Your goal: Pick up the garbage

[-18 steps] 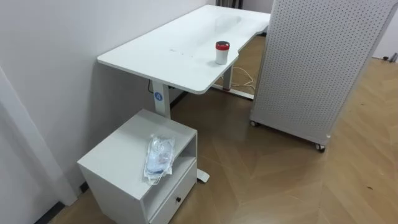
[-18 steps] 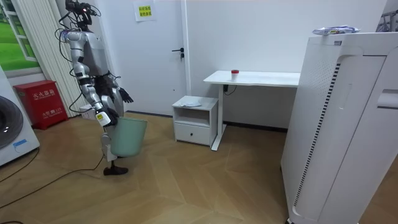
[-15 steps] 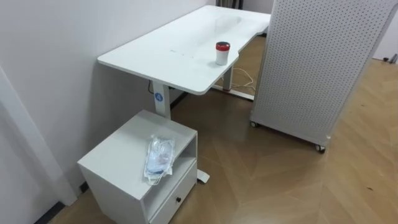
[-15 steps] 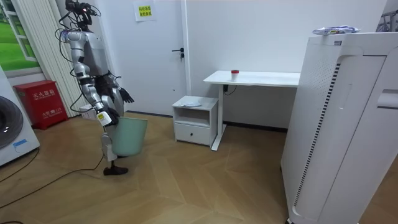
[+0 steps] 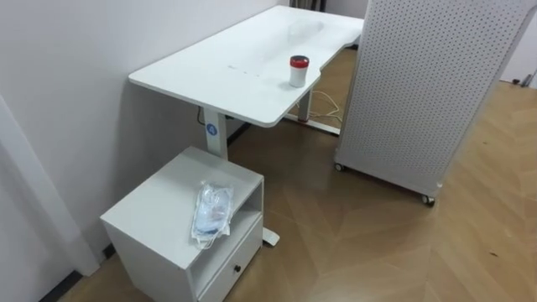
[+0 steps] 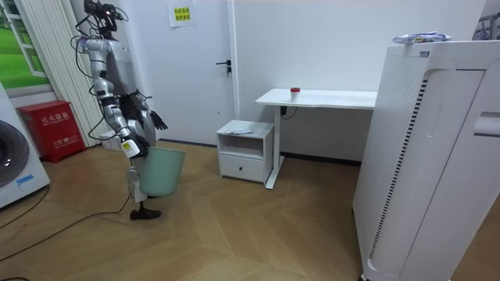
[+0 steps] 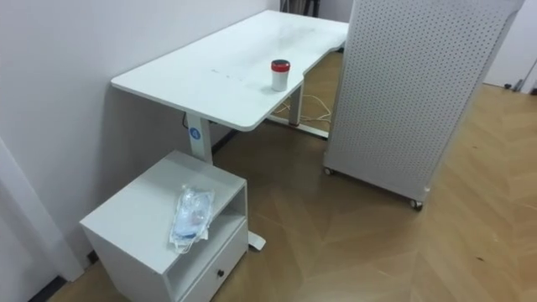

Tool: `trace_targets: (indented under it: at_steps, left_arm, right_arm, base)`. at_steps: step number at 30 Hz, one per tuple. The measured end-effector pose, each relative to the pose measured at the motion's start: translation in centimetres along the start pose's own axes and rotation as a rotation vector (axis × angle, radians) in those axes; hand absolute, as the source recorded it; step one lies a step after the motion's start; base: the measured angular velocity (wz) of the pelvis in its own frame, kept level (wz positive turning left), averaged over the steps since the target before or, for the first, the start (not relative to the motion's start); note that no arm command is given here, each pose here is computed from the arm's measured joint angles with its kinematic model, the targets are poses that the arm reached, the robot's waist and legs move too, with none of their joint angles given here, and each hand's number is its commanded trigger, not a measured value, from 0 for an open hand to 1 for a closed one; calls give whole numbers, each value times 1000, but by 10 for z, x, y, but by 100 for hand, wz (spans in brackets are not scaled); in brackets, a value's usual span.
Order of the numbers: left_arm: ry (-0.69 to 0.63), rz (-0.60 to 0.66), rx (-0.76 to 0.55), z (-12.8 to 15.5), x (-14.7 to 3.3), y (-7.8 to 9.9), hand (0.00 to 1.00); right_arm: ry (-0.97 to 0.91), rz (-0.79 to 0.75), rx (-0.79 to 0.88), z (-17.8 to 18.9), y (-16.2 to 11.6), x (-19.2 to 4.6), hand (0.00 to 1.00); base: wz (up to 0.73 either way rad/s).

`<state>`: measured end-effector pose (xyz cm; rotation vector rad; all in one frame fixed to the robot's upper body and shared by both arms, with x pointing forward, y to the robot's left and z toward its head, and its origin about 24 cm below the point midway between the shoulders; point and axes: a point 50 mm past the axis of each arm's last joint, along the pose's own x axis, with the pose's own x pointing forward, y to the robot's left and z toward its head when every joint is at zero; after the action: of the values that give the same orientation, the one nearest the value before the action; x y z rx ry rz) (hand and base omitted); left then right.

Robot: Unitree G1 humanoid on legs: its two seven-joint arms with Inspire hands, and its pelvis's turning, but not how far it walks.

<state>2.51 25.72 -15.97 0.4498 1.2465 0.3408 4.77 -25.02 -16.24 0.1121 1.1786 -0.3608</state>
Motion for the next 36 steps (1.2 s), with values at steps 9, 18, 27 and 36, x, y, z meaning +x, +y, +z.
trace_targets:
  at_steps: [9, 18, 27, 36]
  left_arm:
    - [14, 5, 6, -4, -1, 0, 0]
    - [80, -10, 52, -20, -3, 0, 0]
    - [124, -51, 65, -26, -4, -1, 0]
    - [135, -64, 73, -37, -9, -2, 0]
  right_arm:
    - [-5, -4, 6, 1, -1, 0, 100]
    - [-2, 5, 3, 1, -1, 0, 100]
    - [-6, -6, 6, 6, -4, 1, 100]
    - [22, -32, -12, -1, -12, -1, 100]
  base:
    - [0]
    - [4]
    - [31]
    - [-17]
